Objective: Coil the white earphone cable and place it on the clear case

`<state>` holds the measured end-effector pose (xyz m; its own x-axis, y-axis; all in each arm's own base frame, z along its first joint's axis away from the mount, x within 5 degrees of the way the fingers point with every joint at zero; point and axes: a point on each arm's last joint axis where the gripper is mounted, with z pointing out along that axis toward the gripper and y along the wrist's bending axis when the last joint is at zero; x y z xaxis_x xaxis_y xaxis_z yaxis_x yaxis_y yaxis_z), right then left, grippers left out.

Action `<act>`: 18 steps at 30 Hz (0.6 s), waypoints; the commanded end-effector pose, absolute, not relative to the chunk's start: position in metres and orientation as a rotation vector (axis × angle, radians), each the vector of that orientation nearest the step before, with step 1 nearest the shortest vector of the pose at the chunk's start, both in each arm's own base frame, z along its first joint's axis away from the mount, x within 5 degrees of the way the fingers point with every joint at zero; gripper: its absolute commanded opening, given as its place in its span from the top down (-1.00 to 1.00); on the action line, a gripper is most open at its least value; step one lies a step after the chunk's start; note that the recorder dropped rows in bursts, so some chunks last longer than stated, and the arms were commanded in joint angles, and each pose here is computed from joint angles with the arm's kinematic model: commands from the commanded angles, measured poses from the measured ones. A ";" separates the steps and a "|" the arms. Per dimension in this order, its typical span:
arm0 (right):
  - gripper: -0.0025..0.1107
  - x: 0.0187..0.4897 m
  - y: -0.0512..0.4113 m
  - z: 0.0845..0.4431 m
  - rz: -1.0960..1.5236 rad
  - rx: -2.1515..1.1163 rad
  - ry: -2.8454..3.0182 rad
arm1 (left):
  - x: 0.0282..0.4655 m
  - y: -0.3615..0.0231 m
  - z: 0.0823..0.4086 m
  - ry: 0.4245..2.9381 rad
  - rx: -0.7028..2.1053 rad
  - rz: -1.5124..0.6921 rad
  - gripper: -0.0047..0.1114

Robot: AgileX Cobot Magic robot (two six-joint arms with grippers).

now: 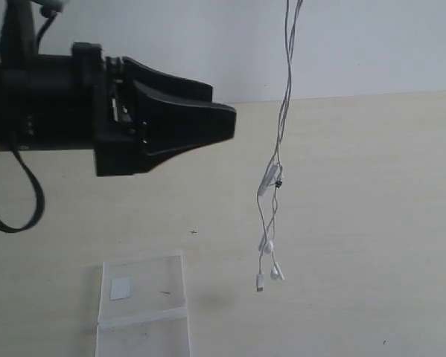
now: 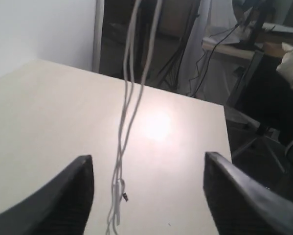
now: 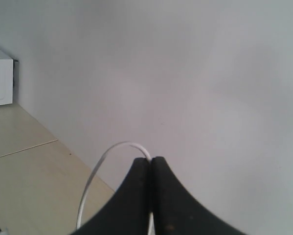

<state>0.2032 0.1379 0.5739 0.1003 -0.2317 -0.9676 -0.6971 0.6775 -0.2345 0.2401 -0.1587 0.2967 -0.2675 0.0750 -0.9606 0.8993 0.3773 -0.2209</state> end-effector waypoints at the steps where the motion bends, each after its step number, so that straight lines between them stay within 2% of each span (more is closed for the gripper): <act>1: 0.96 0.202 0.137 0.576 0.419 -0.801 1.466 | 0.245 -0.180 0.293 1.693 0.876 -0.975 -0.18; 8: 0.96 0.202 0.137 0.576 0.428 -0.793 1.471 | 0.258 -0.202 0.289 1.730 0.866 -0.911 -0.18; 18: 0.96 0.202 0.137 0.576 0.444 -0.780 1.479 | 0.282 -0.210 0.271 1.807 0.836 -0.850 -0.18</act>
<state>0.2032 0.1379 0.5739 0.0730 -0.2051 -0.9760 -0.7005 0.6861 -0.1966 0.2767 -0.2066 0.2731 -0.3156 0.1854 -0.9306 0.8371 0.5163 -0.1811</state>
